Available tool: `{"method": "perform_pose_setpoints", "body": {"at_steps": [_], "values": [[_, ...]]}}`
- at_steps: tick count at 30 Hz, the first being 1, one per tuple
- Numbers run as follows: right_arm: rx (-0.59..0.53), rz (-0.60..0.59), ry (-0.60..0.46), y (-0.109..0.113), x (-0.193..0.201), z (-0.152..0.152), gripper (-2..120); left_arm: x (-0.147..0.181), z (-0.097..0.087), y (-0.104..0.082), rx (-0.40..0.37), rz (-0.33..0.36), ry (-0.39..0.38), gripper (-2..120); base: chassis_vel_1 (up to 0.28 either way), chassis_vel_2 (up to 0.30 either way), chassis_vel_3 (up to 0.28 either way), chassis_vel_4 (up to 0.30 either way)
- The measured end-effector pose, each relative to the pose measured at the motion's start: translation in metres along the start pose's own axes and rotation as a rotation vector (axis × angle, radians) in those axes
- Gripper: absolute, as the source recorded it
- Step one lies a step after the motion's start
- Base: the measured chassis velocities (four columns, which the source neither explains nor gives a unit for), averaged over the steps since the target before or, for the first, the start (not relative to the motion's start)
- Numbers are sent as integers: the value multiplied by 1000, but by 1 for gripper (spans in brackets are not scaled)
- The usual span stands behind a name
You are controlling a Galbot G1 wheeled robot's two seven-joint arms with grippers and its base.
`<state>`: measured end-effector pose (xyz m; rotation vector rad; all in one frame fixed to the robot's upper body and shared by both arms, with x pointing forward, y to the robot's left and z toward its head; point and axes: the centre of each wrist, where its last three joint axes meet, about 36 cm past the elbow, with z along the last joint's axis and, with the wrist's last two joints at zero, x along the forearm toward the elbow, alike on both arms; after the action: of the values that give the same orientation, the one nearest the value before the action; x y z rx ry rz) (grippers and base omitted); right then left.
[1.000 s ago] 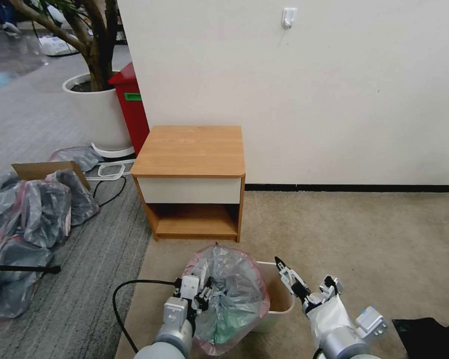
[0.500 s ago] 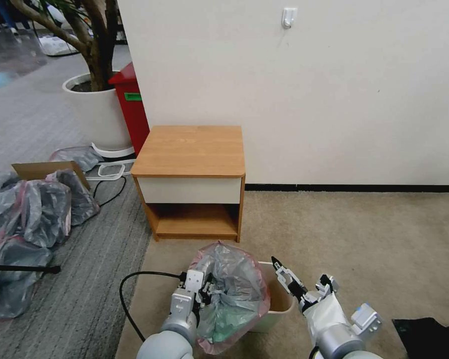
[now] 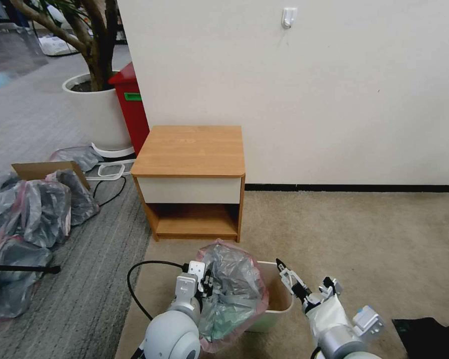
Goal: Pick up the garbage bag from the table and place it over the trash can.
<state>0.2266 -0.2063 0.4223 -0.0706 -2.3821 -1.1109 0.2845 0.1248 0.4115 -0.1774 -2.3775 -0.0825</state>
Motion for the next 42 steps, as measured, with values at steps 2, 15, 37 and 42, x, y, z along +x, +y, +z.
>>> {"method": "perform_pose_setpoints", "body": {"at_steps": [2, 15, 37, 42], "values": [[-1, 2, -4, -1, 0, -1, 100, -2, 2, 0, 7, 4, 11, 18, 0, 0, 0, 0], [250, -93, -68, 11, 9, 3, 100, 0, 19, 4, 91, 63, -69, 8, 0, 0, 0, 0], [468, -195, 107, 54, 6, 11, 99, 8, 37, 41, 127, 143, -443, 8, 0, 0, 0, 0], [436, -183, 107, 53, -6, 13, 96, 10, 40, 41, 122, 149, -482, 8, 0, 0, 0, 0]]}}
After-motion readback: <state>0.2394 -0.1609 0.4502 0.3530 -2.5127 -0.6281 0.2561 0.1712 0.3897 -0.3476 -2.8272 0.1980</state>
